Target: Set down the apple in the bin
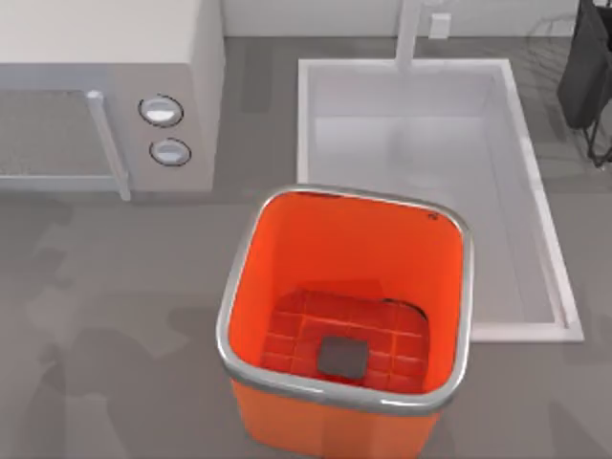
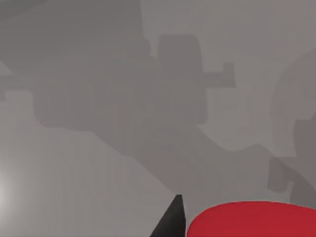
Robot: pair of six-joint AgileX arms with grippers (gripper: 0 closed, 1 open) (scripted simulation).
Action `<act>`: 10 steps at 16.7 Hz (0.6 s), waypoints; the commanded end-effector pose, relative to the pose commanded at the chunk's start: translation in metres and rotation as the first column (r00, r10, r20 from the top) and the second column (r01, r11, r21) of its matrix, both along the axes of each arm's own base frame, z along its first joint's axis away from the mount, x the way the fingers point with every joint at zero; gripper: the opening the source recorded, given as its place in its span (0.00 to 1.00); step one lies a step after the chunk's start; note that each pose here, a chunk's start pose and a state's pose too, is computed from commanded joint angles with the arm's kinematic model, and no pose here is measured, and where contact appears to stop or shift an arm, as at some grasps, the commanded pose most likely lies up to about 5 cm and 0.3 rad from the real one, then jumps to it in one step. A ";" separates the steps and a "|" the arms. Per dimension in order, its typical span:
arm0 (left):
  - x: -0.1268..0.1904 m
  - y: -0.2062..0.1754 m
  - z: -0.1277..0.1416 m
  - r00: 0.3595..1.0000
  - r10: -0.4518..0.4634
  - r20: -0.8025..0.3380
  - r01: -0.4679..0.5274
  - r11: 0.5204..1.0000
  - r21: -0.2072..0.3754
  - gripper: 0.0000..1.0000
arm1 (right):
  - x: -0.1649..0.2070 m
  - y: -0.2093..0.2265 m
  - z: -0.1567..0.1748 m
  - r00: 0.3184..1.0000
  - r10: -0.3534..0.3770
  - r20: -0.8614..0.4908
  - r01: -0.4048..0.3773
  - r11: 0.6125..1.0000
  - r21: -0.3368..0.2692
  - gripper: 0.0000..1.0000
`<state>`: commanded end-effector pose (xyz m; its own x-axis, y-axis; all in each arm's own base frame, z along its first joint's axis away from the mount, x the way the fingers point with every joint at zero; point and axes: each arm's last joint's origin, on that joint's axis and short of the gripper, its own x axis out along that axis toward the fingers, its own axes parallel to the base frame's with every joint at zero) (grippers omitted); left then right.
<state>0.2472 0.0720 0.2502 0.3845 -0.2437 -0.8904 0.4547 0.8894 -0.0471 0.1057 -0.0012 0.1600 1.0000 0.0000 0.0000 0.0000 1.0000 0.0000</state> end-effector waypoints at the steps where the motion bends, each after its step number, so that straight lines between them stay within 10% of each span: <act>1: 0.000 0.000 0.000 1.000 0.000 0.000 0.000 1.000 0.000 0.00 | 0.000 0.000 0.000 1.000 0.000 0.000 0.000 1.000 0.000 1.00; 10: 0.041 -0.050 0.011 0.976 -0.205 -0.071 0.209 0.976 0.055 0.00 | 0.000 0.000 0.000 1.000 0.000 0.000 0.000 1.000 0.000 1.00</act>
